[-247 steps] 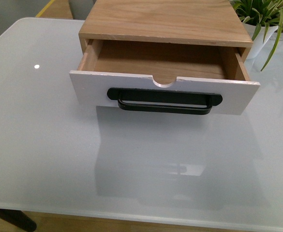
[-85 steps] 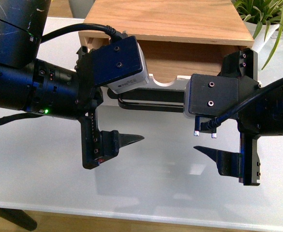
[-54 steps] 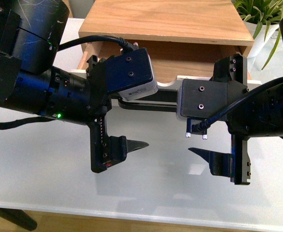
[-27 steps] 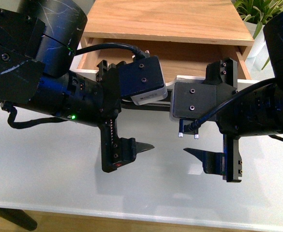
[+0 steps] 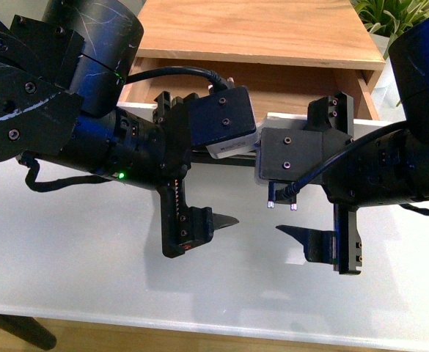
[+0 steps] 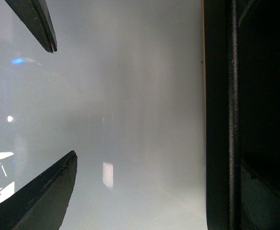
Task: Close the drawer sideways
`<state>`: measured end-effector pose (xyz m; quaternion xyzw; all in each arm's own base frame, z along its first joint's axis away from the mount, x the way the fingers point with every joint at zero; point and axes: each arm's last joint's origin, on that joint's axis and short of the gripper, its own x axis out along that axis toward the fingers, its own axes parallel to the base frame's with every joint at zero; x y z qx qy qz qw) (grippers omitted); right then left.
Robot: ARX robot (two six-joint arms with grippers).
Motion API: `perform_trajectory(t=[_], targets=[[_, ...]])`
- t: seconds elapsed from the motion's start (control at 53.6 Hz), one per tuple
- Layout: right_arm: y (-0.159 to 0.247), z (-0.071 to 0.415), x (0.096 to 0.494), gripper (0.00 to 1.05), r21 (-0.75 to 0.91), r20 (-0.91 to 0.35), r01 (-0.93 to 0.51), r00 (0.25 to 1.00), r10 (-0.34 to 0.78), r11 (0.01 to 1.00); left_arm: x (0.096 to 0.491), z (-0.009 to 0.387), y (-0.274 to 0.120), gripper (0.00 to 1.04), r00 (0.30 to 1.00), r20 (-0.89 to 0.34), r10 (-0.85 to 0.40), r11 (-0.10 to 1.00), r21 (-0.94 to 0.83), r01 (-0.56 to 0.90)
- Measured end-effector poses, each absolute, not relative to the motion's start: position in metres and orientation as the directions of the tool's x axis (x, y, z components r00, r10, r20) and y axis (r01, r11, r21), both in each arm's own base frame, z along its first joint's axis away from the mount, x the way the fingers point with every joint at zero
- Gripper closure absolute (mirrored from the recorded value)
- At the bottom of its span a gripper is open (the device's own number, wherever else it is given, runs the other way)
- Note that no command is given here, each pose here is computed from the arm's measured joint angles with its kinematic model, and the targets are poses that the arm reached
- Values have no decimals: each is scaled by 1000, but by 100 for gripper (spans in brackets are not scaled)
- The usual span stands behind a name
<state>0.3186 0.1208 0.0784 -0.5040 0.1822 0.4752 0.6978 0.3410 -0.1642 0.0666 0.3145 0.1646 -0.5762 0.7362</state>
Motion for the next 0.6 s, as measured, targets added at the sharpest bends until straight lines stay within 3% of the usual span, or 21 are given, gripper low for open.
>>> perform_trajectory(t=[0.597], targets=[[111, 83, 361, 9, -552, -704, -829, 521, 482, 89, 378, 70, -175, 9, 300, -581, -757, 176, 260, 949]])
